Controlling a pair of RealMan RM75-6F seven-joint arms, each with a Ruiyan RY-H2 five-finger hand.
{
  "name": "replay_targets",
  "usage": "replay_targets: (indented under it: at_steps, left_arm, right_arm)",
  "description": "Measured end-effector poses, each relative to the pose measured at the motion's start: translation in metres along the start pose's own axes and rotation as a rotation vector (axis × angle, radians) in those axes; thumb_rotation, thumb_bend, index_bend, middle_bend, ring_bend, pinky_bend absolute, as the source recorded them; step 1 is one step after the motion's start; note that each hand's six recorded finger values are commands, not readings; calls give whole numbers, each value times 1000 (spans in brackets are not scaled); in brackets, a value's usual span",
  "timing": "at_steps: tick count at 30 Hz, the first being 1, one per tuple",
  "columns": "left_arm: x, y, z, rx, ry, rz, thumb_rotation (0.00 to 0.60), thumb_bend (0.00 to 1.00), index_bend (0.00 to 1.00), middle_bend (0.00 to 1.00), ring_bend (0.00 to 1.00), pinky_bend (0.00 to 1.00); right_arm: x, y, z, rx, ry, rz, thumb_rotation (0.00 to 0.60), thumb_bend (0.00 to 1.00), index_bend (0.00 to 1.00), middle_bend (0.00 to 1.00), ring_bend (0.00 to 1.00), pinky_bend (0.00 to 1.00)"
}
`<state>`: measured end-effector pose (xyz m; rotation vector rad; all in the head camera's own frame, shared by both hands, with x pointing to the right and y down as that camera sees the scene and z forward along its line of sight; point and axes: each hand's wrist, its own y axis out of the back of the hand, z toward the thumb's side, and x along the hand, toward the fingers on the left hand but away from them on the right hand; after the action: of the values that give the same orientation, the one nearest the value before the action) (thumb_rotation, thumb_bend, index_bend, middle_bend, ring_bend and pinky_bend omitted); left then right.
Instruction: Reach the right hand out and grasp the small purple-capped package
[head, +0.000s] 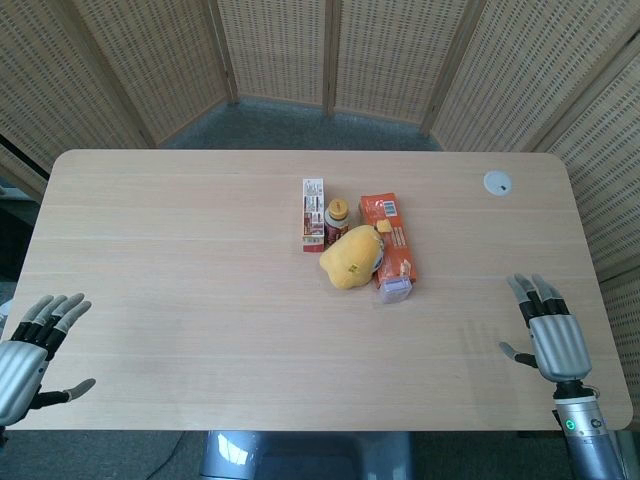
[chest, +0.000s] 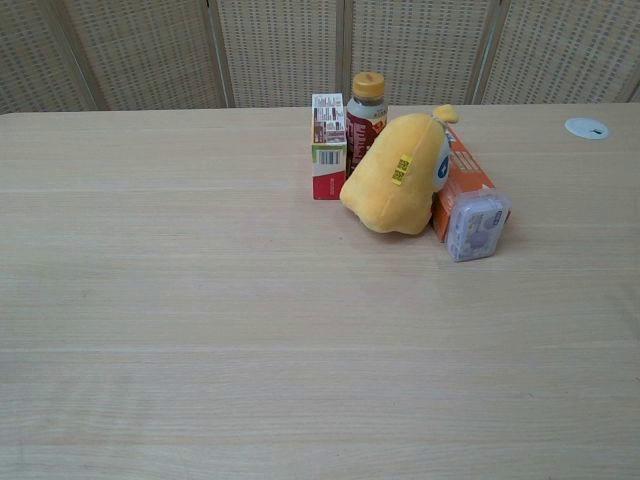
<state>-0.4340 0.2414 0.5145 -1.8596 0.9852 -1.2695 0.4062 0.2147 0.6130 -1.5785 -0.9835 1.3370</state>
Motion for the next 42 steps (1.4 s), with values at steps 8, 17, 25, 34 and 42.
replay_targets:
  at_steps: [8, 17, 25, 34, 42]
  left_arm:
    - [-2, 3, 2, 0, -4, 13, 600, 63, 87, 0, 0, 0]
    - [0, 1, -2, -1, 8, 6, 600, 63, 87, 0, 0, 0]
    - [2, 1, -3, 1, 14, 11, 600, 64, 87, 0, 0, 0]
    - [1, 2, -4, 4, 19, 16, 600, 63, 87, 0, 0, 0]
    - [2, 3, -6, 2, 22, 14, 600, 64, 86, 0, 0, 0]
  right_arm:
    - [0, -2, 3, -16, 10, 8, 600, 0, 21, 4, 0, 160]
    - [-16, -19, 29, -76, 71, 59, 600, 0, 31, 29, 0, 160]
    - [-51, -44, 74, -115, 183, 113, 600, 0, 109, 86, 7, 161]
    - [-74, -73, 107, -123, 247, 145, 600, 0, 139, 178, 46, 160]
    - [-87, -89, 125, -141, 252, 162, 600, 0, 147, 206, 60, 160]
